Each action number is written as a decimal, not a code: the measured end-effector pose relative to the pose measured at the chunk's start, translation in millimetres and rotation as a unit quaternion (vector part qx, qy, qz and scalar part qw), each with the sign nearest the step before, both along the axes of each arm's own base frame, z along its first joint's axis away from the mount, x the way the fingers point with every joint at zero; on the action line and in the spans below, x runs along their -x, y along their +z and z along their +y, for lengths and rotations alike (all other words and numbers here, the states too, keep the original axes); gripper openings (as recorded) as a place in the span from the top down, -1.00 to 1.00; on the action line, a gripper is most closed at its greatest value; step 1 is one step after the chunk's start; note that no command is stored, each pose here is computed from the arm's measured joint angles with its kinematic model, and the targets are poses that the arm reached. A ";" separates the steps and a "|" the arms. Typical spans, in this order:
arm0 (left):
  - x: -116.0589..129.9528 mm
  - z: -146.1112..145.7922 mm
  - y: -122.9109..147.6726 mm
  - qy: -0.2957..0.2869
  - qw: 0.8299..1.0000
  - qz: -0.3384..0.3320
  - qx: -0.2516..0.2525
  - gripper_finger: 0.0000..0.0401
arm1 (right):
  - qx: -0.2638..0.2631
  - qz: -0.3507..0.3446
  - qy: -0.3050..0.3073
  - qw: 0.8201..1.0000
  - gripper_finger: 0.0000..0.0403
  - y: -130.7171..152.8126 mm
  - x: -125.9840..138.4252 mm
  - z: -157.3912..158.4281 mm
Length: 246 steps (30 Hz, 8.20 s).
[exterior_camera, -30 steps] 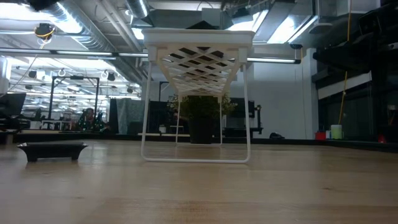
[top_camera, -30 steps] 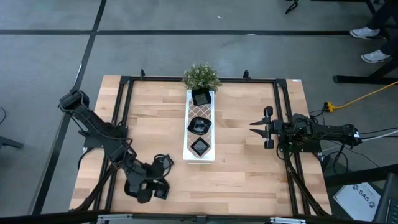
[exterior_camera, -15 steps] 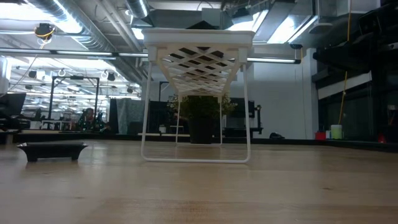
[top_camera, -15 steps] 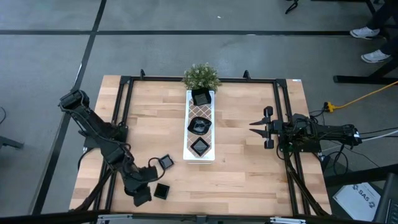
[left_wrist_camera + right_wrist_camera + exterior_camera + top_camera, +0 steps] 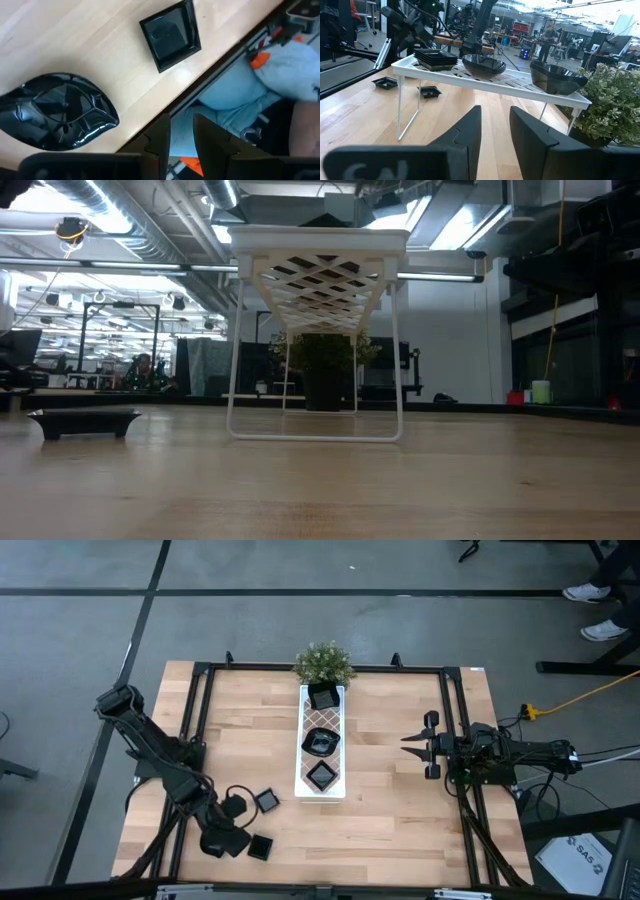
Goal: Pick & Place Mini shaped plates
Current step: Stack the leaf shape plate on top of the leaf shape plate on the shelf, then stack the square plate on top of the square plate on the shelf
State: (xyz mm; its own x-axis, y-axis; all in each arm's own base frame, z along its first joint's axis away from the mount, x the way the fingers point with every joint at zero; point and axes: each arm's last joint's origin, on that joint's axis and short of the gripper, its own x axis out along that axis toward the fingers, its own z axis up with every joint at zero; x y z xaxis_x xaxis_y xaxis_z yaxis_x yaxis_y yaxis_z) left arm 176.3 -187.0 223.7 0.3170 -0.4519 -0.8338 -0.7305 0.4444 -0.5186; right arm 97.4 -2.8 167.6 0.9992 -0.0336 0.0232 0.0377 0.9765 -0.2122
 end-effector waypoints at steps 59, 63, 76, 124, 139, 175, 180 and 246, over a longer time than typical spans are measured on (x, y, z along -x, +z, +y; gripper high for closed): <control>-3.5 -26.0 -73.6 0.049 0.979 0.190 -0.061 0.77 | 0.000 0.000 0.000 1.000 0.49 0.0 0.0 0.0; -3.6 -26.1 -73.5 0.049 0.979 0.190 -0.061 0.94 | 0.000 0.000 0.000 1.000 0.49 -0.1 0.0 0.0; -6.0 -28.6 -54.0 0.016 0.975 0.197 -0.098 0.99 | 0.000 0.000 0.000 1.000 0.49 0.0 0.0 0.0; -23.9 53.6 41.3 -0.098 0.917 -0.059 -0.382 0.99 | 0.000 0.000 0.000 1.000 0.49 -0.1 0.0 0.0; -31.7 115.1 73.0 -0.112 0.833 -0.110 -0.531 0.99 | 0.000 0.000 0.000 1.000 0.49 0.0 0.0 0.0; -88.3 143.7 105.1 -0.506 0.416 -0.172 -0.736 0.99 | 0.000 0.000 0.000 1.000 0.49 -0.1 0.0 0.0; -94.8 142.4 106.7 -0.474 0.428 -0.187 -0.746 0.99 | 0.000 0.000 0.000 1.000 0.49 0.0 0.0 0.0; -124.3 123.9 73.6 -0.390 0.641 -0.170 -0.639 0.53 | 0.000 0.000 0.000 1.000 0.49 -0.1 0.0 0.0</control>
